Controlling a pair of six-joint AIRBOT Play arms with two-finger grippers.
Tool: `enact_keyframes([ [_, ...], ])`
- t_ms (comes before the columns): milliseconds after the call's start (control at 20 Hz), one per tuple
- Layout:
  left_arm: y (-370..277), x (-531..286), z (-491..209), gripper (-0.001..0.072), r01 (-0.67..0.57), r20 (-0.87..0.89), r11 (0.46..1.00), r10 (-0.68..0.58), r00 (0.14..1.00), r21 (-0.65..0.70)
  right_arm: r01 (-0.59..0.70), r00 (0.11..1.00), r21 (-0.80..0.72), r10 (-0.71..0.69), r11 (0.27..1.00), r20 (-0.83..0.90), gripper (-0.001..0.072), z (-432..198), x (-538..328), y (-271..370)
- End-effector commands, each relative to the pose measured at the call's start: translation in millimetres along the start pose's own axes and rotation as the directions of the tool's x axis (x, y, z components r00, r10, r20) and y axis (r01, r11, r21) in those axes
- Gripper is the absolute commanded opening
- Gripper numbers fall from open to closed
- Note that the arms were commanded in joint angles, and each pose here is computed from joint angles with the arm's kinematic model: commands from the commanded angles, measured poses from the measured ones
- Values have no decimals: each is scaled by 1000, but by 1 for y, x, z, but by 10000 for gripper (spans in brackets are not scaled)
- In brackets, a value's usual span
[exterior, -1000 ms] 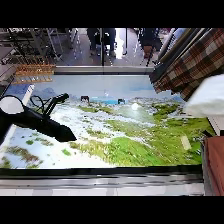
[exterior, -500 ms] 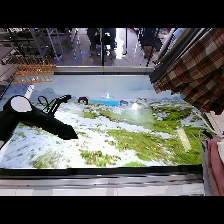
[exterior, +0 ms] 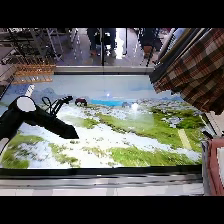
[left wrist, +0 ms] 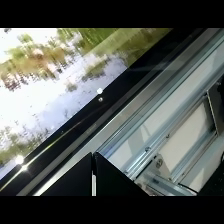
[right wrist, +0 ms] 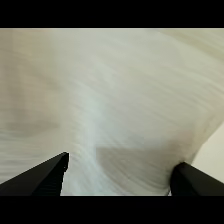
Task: Fold the clothes and pants, and hang the long-sleeved shirts on hangers.
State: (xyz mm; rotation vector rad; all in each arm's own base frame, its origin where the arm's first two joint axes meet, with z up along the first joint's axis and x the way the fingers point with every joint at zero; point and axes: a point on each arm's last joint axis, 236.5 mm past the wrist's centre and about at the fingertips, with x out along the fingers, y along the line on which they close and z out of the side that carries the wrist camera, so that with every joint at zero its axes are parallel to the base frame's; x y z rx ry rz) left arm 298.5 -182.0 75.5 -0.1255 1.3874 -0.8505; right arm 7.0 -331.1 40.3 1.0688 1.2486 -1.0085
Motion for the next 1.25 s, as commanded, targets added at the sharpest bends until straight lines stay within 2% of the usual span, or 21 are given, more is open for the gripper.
enact_keyframes([
  [0,29,-2,-11,11,-123,-47,991,121,992,-54,-43,994,-169,59,985,90,706,21,-56,51],
  [50,50,-7,-19,11,-220,-81,971,213,974,-95,-110,981,-243,145,964,133,706,31,-70,89],
  [100,76,-17,-33,10,-344,-135,929,327,935,-136,-194,955,-319,253,928,155,706,35,-80,131],
  [200,114,-47,-59,11,-548,-233,820,508,829,-163,-400,867,-483,492,779,75,704,16,-97,233],
  [250,125,-62,-67,11,-614,-251,774,570,782,-155,-454,839,-545,545,705,6,704,-4,-98,273],
  [300,131,-77,-69,11,-658,-235,738,620,748,-149,-475,833,-605,547,639,-76,704,-30,-93,306],
  [500,132,-129,-38,12,-696,37,684,719,694,-219,-469,871,-781,365,413,-330,703,-152,-42,384],
  [600,135,-165,-11,12,-712,220,651,759,612,-265,-403,902,-871,285,282,-325,702,-198,-12,409],
  [650,136,-180,-2,12,-716,282,637,770,573,-285,-318,926,-928,274,196,-260,685,-206,-1,423],
  [700,135,-190,-2,12,-717,307,629,776,551,-301,-214,940,-970,294,117,-172,554,-204,4,439],
  [800,133,-195,-3,12,-718,317,623,780,540,-309,-16,918,-1000,397,-15,-20,145,-194,-3,475],
  [850,133,-195,-3,12,-718,317,624,779,541,-309,52,888,-997,459,-50,23,23,-190,-12,492],
  [1000,134,-194,-3,12,-717,313,625,779,544,-308,141,762,-990,638,5,111,17,-171,-42,535],
  [1200,134,-194,-3,12,-717,313,625,779,544,-308,202,636,-977,750,65,181,17,-155,-72,562],
])
